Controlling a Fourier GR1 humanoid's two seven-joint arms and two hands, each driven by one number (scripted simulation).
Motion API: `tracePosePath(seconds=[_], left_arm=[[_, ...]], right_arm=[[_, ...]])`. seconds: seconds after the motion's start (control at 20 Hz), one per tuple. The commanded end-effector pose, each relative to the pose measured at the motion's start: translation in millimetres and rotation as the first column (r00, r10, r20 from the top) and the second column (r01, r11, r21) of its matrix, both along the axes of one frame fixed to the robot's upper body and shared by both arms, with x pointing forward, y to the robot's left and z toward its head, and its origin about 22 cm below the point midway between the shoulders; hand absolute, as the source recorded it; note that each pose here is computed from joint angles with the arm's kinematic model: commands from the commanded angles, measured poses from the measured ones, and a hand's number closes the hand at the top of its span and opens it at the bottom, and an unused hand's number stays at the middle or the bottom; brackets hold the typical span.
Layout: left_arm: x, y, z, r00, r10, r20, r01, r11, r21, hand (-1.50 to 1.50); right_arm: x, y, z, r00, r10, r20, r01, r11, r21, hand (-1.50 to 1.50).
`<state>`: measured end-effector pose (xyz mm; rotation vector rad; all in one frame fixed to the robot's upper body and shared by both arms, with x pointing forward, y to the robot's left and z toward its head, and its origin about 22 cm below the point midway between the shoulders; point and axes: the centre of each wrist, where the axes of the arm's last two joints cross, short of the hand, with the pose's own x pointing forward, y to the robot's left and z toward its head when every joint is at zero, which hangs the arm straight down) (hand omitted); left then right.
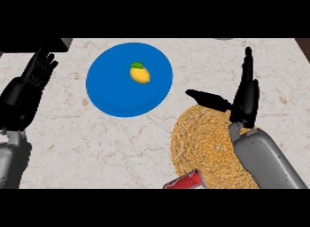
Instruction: Pick the lemon from the placemat and place it in the plate
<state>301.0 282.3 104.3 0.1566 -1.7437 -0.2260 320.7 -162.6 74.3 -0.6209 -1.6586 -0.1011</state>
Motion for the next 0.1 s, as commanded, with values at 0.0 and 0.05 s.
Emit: tracePosePath(seconds=[0.0,0.05], left_arm=[[-3.4,7.7,-2.6,1.0,-0.019,0.007,0.019,1.0,0.0,0.0],[2.4,4.6,13.8,1.0,-0.012,-0.008,0.011,1.0,-0.008,0.0]], right_arm=[[-15.0,-15.9,1.3,1.0,-0.026,0.011,0.027,0.998,-0.061,-1.5],[-25.0,-28.6,-7.8,0.999,-0.037,-0.016,0.035,0.996,-0.078,-1.5]])
